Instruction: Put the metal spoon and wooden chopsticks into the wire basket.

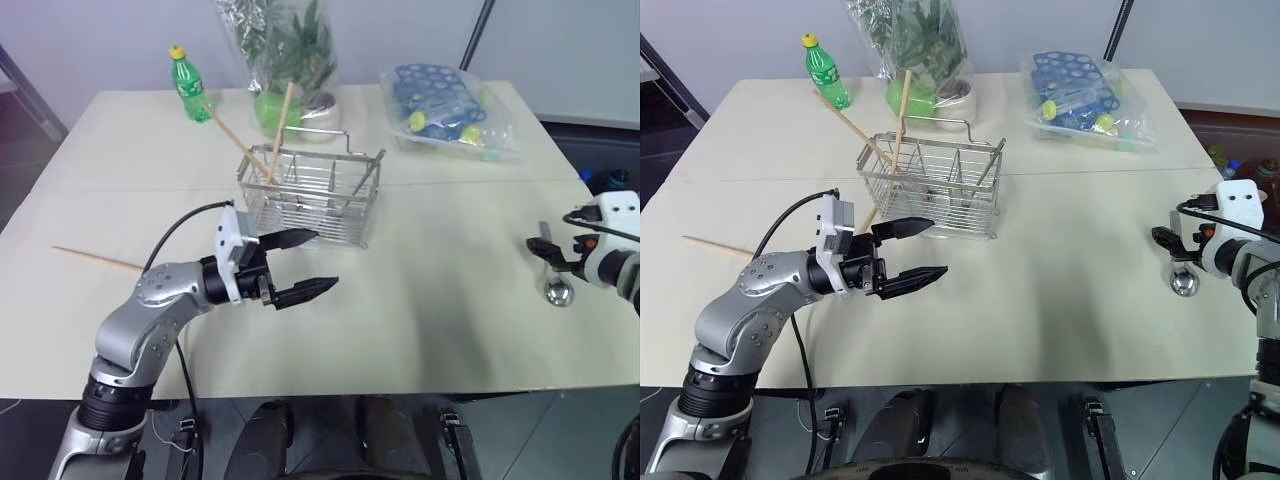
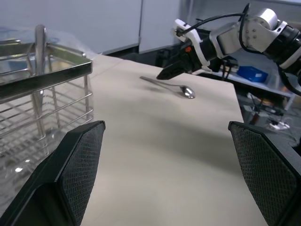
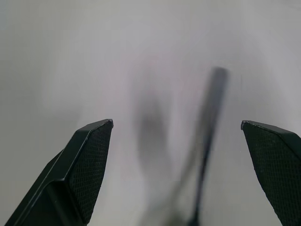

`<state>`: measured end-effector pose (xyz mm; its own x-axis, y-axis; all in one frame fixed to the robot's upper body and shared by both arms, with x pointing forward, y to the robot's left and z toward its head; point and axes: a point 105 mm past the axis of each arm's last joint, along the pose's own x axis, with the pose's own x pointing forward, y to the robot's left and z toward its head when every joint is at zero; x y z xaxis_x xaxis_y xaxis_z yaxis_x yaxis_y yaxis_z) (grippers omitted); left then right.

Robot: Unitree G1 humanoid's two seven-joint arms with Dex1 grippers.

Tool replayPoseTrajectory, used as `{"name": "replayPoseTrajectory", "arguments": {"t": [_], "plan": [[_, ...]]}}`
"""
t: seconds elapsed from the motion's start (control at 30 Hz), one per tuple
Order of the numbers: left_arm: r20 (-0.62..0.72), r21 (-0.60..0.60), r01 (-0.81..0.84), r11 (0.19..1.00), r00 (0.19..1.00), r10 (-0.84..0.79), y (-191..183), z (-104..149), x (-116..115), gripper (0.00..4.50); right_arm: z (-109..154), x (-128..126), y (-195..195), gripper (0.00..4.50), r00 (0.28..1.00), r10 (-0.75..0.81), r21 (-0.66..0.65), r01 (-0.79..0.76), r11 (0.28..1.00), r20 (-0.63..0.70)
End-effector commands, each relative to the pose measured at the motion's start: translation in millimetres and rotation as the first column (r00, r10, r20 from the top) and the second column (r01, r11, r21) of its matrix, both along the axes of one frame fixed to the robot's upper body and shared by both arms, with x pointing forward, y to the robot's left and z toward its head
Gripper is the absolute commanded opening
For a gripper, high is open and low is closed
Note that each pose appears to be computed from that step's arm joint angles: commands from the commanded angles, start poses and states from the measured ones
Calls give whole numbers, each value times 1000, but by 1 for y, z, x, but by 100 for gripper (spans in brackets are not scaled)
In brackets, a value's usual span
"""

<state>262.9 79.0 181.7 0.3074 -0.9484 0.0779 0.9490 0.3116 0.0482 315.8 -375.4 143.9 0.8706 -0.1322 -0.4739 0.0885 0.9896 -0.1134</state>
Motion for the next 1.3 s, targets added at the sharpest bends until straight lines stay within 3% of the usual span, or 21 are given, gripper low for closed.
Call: {"name": "replayPoseTrajectory", "arguments": {"t": [0.03, 0.5, 0.77, 0.87, 1.1, 1.3], "plan": [[36, -21, 6, 1000, 999, -5, -6, 9, -7, 441, 7, 4, -11, 450, 998, -52, -20, 53, 998, 26], [43, -38, -38, 999, 998, 39, -8, 13, -13, 441, -38, 14, 1, 450, 994, -61, 61, 67, 996, -86], [63, -19, -5, 1000, 998, 6, -7, 17, -18, 441, -39, 16, 1, 450, 993, -72, 101, 82, 991, -95], [64, -9, 19, 1000, 998, -18, -6, 17, -19, 450, -38, 16, 1, 361, 993, -70, 102, 80, 992, -95], [61, 38, 78, 996, 995, -81, -2, 9, -19, 450, -36, 16, 4, 6, 994, -61, 112, 71, 991, -94], [71, 68, 101, 993, 992, -106, 2, 4, -13, 450, -34, 17, 7, 6, 994, -57, 113, 67, 991, -97]]}}
